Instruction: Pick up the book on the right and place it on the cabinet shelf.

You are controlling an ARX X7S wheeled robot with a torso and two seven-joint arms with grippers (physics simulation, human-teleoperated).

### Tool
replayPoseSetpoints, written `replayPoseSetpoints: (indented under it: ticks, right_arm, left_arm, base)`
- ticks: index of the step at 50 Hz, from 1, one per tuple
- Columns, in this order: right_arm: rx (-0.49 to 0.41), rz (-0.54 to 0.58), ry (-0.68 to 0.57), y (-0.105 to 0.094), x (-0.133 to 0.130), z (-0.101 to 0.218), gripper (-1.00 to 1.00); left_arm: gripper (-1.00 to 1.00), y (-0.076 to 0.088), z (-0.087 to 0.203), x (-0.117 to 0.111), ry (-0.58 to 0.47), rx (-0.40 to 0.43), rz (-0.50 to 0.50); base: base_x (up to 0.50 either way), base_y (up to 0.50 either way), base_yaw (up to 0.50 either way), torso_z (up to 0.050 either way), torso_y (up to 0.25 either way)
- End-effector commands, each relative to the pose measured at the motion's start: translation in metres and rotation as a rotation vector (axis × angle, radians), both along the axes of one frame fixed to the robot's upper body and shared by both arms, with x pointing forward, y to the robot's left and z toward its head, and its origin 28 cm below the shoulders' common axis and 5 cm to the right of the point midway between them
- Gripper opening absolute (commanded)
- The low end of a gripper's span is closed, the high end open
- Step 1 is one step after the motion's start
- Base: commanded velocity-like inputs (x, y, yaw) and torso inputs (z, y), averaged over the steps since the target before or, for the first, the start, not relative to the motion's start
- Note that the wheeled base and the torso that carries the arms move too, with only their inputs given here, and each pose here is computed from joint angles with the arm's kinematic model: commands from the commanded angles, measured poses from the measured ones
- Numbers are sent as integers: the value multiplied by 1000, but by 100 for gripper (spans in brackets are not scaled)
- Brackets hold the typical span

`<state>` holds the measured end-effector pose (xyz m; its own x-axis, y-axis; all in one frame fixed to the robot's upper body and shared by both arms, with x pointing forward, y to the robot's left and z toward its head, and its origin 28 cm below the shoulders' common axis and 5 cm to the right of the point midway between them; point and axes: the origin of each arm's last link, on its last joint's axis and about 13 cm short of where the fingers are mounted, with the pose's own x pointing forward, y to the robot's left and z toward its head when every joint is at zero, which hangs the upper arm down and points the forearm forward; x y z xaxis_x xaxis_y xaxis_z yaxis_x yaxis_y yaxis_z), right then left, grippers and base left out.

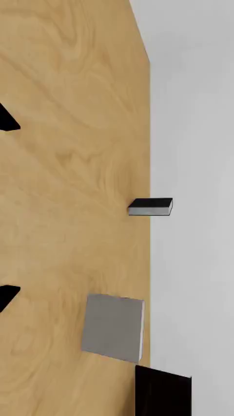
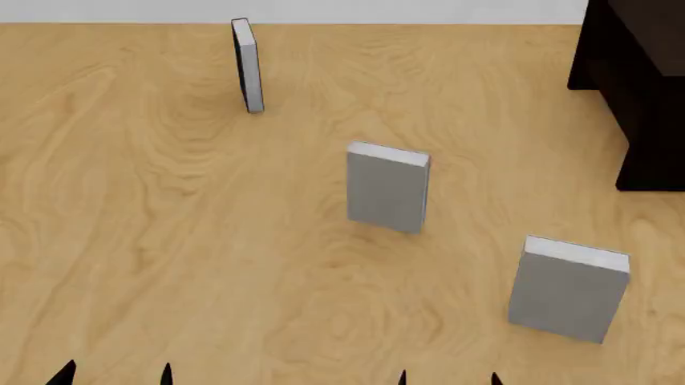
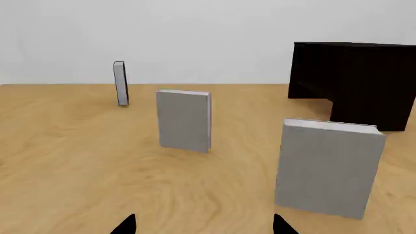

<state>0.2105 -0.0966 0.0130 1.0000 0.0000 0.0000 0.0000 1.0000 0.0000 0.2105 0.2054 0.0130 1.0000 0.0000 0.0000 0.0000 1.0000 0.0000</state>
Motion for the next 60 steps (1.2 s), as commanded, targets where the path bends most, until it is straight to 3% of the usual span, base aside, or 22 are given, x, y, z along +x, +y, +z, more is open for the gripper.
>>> replayPoseSetpoints:
  ticks: [1, 14, 22, 34, 38, 45, 60]
  right_arm:
    - [0, -13, 0, -2, 0, 0, 100]
    - [-21, -2, -16, 1, 7, 7, 100]
    - [-35, -1, -178, -6, 13, 76, 100]
    - [-36, -9, -298, -18, 19, 130, 100]
    - [-79, 9, -316, -18, 20, 128, 100]
    - [-70, 51, -300, -19, 23, 125, 100]
    - [-68, 18, -302, -32, 6, 135, 100]
  left_arm:
    - [100, 0, 0, 0, 0, 0, 0]
    - [100, 1, 6, 0, -64, -11, -26]
    - [100, 1, 65, 12, -159, -44, -48]
    - [100, 6, 118, 30, -292, -12, -12]
    - [100, 7, 118, 28, -316, -3, -12]
    - [100, 8, 117, 29, -332, 25, -26]
    - [100, 8, 119, 25, -349, 27, -35]
  base:
    - [0, 0, -3, 0, 0]
    - [0, 0, 0, 40, 0]
    - [0, 0, 0, 50, 0]
    - [0, 0, 0, 50, 0]
    - [106, 0, 0, 50, 0]
    - [500, 0, 0, 50, 0]
    - [500, -72, 0, 50, 0]
